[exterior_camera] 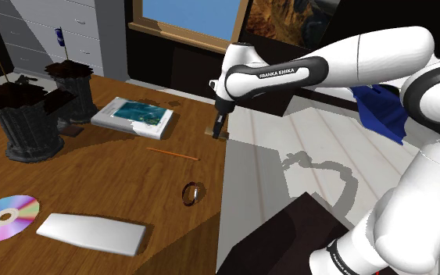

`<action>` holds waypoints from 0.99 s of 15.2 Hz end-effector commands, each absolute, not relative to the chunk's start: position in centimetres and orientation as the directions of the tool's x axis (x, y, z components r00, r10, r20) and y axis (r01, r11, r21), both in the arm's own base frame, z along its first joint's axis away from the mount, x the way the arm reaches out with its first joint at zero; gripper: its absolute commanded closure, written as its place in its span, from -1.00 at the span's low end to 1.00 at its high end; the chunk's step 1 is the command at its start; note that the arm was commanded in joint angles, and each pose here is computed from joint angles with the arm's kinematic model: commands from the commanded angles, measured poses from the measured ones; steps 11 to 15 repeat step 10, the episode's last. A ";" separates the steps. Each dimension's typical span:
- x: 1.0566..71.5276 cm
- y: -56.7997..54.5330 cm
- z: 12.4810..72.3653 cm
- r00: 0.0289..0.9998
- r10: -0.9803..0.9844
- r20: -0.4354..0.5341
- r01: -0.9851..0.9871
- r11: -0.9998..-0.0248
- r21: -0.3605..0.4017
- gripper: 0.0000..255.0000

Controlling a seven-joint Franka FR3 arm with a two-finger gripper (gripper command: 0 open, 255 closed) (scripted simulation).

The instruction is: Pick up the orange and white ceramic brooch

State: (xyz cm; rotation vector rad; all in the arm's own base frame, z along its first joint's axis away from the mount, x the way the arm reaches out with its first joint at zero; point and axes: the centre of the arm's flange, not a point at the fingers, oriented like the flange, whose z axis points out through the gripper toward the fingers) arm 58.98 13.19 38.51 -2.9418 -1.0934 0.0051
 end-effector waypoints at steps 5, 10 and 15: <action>59.0 13.2 41.7 0.757 0.653 -0.002 0.653 -0.757 -0.004 1.00; 59.0 13.2 43.3 0.757 0.653 -0.002 0.653 -0.757 -0.004 1.00; 59.0 13.2 43.3 0.757 0.653 -0.002 0.653 -0.757 -0.004 1.00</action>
